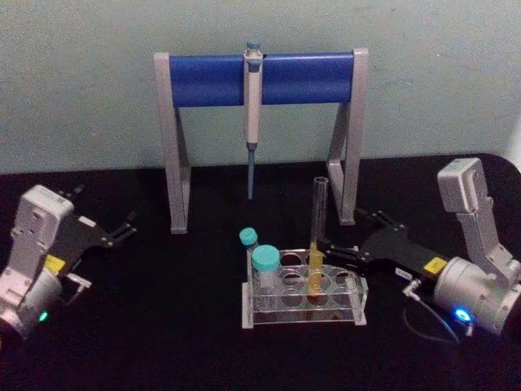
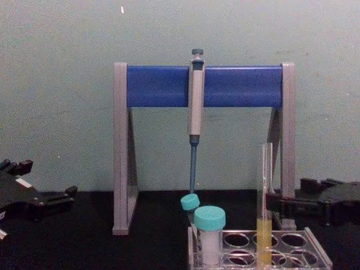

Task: Pick up the test tube from the test tube rack, shake it, then place it back into the test tube rack.

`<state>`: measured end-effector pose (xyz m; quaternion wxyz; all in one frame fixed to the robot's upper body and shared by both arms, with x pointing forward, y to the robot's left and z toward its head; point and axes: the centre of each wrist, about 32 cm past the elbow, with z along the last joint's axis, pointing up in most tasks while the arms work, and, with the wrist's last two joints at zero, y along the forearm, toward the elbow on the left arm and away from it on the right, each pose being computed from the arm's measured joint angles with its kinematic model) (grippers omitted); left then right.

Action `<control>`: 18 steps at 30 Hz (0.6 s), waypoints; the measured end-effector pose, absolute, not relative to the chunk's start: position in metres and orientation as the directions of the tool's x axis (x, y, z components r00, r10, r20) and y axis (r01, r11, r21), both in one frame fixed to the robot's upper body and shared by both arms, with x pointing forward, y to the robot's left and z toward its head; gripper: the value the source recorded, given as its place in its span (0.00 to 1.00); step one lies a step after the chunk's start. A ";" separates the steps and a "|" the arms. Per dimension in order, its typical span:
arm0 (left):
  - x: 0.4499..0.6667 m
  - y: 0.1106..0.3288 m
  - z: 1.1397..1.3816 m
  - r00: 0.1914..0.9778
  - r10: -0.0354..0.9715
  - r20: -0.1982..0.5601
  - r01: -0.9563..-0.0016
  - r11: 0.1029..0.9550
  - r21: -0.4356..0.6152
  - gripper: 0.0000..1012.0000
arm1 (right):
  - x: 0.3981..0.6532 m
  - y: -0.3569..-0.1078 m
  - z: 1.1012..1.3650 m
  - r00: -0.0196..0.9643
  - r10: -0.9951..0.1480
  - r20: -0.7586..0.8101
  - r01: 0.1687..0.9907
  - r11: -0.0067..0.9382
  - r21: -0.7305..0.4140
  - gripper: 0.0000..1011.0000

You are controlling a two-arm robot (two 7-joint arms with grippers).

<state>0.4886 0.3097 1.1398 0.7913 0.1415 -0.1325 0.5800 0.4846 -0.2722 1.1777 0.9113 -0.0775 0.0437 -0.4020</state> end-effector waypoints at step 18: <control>0.489 0.310 1.140 0.292 0.880 0.374 -0.955 0.287 0.070 1.00 | 0.510 -0.256 1.173 0.693 -0.717 -0.075 0.702 0.695 -0.159 0.99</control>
